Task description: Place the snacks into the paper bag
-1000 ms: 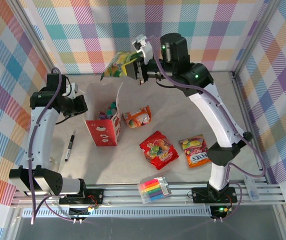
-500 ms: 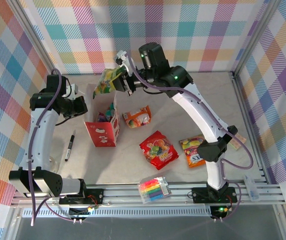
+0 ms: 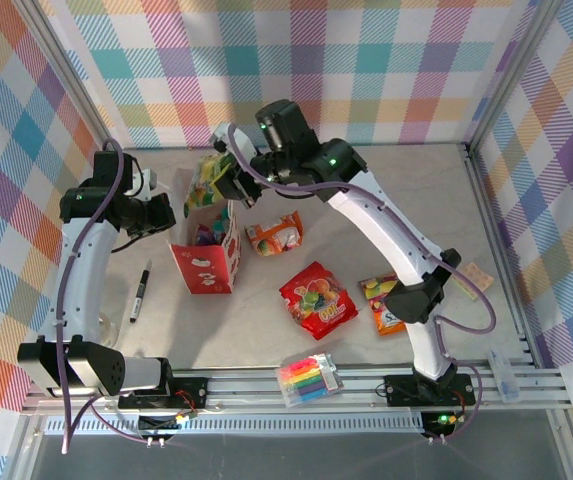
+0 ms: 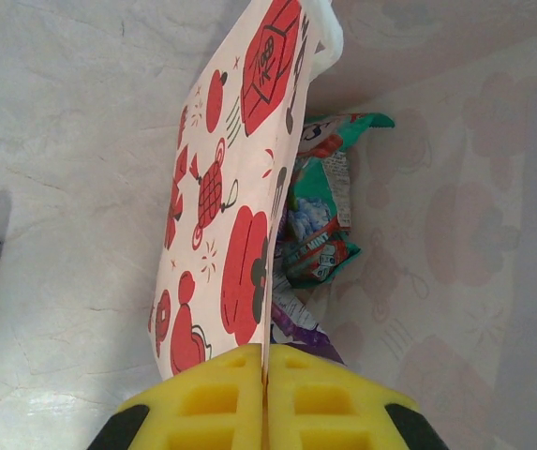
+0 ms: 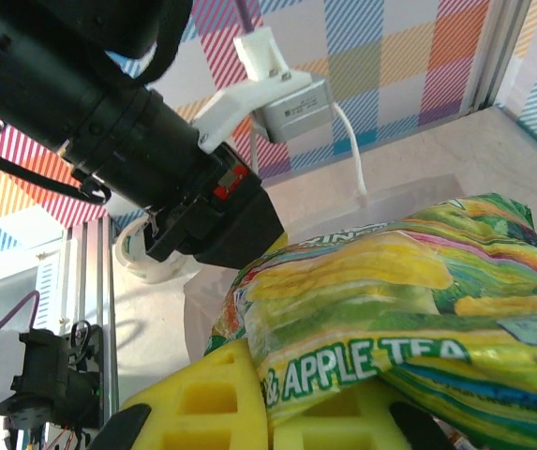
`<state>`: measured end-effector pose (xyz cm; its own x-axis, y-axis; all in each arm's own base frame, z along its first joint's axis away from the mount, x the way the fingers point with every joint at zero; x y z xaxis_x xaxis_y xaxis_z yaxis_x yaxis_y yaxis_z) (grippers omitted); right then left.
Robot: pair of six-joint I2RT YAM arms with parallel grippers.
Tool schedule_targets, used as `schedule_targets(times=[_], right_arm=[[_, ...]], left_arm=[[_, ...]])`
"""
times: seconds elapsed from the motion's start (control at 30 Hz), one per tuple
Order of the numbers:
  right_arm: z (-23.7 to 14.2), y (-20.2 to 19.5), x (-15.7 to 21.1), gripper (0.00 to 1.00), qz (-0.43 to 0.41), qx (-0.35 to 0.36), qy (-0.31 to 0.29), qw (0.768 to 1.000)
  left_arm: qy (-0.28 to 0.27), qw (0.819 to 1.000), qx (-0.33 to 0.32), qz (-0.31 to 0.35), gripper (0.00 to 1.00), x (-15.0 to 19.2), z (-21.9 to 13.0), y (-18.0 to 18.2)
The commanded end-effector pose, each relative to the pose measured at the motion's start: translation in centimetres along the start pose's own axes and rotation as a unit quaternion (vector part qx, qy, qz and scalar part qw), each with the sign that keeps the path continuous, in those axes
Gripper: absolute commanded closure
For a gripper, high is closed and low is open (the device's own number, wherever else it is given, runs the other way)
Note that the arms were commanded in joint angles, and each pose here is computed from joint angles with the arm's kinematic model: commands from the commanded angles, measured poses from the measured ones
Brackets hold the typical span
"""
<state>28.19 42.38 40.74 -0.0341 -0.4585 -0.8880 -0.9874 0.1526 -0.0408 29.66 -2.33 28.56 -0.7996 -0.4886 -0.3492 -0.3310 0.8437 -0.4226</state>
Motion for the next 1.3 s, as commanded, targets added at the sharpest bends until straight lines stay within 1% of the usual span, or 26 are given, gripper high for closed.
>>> schedule_targets(times=[0.0, 0.37, 0.8, 1.07, 1.2, 1.27], right_arm=[[0.2, 0.1, -0.5, 1.00, -0.017, 0.000, -0.005, 1.000], [2.4, 0.7, 1.9, 1.00, -0.011, -0.012, 0.041, 0.999], [3.8, 1.5, 2.8, 1.00, -0.019, -0.019, 0.062, 0.998], [4.5, 1.8, 3.4, 1.00, -0.006, -0.023, 0.073, 0.997], [4.8, 2.3, 3.7, 0.96, -0.003, -0.038, 0.076, 0.996], [5.0, 2.5, 3.9, 0.92, -0.001, -0.047, 0.078, 0.996]], left_arm=[[0.006, 1.000, 0.000, 0.001, 0.95, 0.8, -0.3, 0.6], [0.006, 1.000, 0.007, 0.005, 0.95, 0.9, -0.4, 0.5], [0.010, 1.000, 0.009, 0.002, 0.95, 1.2, -0.1, 0.6], [0.012, 1.000, 0.006, 0.003, 0.95, 1.4, 0.0, 0.7], [0.011, 1.000, 0.007, 0.003, 0.95, 1.3, -0.1, 0.6], [0.011, 1.000, 0.007, 0.003, 0.95, 1.2, -0.1, 0.6]])
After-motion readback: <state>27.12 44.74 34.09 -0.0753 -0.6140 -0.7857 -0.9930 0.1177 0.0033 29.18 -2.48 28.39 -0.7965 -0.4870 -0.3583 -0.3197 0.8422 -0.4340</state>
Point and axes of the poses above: each hand's point on the last joint's axis, 136 mm out from that joint toward the fingers, its own z axis out along the fingers, its own y axis along the line the jaws close on, x = y × z, the point moved 3 cm from there along -z, back along the fingers, and after that the axes turned 12 degrees about -z, right-handed, at the moved point
